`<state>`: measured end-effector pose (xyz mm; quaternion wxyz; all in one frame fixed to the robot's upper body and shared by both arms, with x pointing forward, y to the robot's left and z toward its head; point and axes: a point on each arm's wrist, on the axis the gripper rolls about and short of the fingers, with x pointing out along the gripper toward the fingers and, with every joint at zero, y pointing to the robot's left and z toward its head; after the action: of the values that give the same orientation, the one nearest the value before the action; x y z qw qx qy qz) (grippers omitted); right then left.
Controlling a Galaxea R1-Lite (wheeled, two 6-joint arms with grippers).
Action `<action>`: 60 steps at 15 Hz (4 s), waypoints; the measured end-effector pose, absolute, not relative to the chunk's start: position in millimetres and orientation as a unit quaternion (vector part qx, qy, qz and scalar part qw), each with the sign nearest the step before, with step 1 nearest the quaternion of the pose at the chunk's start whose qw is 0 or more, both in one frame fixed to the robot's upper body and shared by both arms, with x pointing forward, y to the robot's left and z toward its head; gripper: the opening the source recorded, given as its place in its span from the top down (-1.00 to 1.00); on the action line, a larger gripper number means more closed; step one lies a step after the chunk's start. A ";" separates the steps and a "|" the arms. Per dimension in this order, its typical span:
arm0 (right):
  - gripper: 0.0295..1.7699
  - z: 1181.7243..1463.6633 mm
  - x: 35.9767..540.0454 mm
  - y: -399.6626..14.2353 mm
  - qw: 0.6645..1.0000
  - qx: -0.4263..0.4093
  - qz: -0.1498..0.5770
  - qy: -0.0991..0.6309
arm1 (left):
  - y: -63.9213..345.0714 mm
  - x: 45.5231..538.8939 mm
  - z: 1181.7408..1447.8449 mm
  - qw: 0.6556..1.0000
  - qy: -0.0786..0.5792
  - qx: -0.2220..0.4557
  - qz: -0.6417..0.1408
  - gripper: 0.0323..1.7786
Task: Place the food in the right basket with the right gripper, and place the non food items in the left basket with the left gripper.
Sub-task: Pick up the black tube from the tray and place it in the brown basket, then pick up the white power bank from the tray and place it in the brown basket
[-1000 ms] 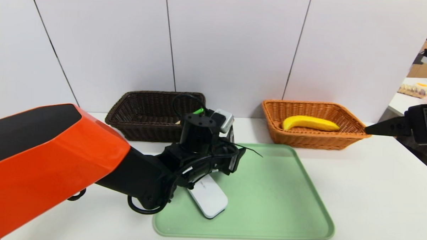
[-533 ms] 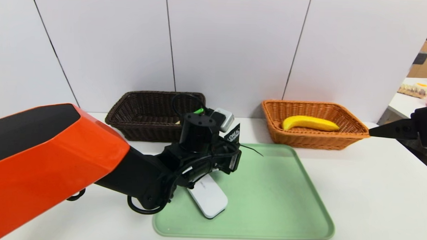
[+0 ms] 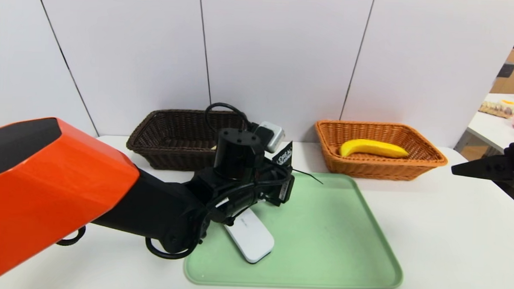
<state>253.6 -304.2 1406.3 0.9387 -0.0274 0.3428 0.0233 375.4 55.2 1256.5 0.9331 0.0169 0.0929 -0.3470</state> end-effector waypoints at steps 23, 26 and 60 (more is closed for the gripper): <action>-0.91 1399.8 248.5 -310.9 0.937 -0.010 0.018 0.350 | 219.5 488.1 1357.3 0.991 0.097 0.002 -0.087 0.69; -0.91 1399.4 249.5 -311.8 0.936 -0.009 0.015 0.351 | 220.7 502.9 1334.3 0.991 0.108 0.002 -0.081 0.69; -0.91 1391.5 240.9 -314.3 0.932 -0.006 0.015 0.361 | 115.8 338.9 1392.7 0.953 0.281 -0.073 -0.080 -0.88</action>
<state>240.9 -314.3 1391.5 0.9324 -0.0064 0.3612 0.0151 338.9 115.8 1392.7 0.9535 -0.0733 0.2812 -0.0803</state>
